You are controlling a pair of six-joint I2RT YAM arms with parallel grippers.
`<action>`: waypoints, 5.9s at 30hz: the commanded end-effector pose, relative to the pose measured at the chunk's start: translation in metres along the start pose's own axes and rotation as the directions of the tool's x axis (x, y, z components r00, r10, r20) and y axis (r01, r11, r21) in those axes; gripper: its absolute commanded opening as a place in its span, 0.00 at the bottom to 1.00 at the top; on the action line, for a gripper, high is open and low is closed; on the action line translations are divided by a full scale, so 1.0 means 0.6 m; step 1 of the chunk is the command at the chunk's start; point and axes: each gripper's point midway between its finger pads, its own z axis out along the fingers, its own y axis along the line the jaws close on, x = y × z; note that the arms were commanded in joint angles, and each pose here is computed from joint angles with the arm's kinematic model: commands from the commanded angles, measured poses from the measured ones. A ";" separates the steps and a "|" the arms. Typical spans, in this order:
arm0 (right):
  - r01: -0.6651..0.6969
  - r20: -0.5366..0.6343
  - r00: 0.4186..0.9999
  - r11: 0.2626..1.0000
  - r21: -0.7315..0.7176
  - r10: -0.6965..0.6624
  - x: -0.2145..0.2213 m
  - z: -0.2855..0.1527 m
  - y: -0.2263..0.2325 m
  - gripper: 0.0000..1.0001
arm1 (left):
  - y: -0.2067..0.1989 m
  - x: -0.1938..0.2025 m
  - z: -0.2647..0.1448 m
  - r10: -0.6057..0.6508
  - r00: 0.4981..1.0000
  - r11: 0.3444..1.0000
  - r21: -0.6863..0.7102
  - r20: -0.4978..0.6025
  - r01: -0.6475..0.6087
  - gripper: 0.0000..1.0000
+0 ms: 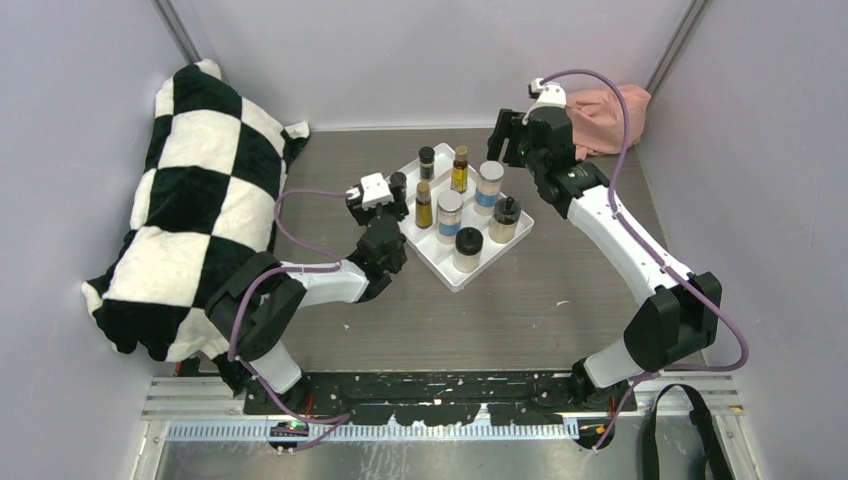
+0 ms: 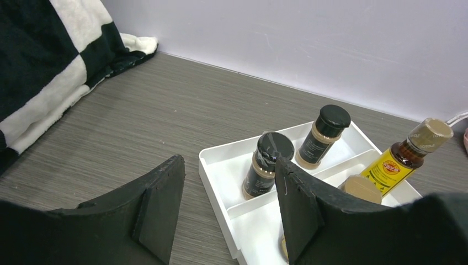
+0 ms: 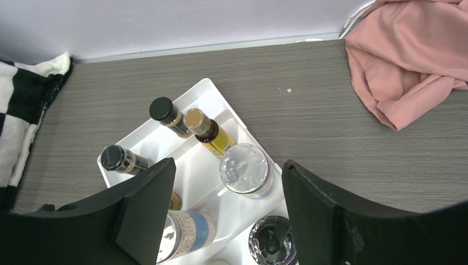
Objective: Organize the condiment bottles
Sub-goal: Reset both arms
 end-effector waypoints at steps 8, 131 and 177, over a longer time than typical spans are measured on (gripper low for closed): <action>-0.018 0.044 0.999 1.000 0.000 0.018 -0.013 -0.041 0.004 0.77 | 0.000 -0.051 -0.033 -0.056 0.997 0.998 0.006 0.043 0.056 0.62; -0.074 0.118 0.993 0.924 0.375 0.032 -0.198 0.036 -0.143 0.79 | 0.151 -0.337 0.024 0.154 0.986 0.961 -0.242 0.061 -0.135 0.48; -0.159 0.162 0.979 0.960 0.230 0.123 -0.082 -0.200 -0.150 0.78 | 0.081 -0.165 -0.003 0.038 0.984 0.999 0.013 -0.171 -0.037 0.54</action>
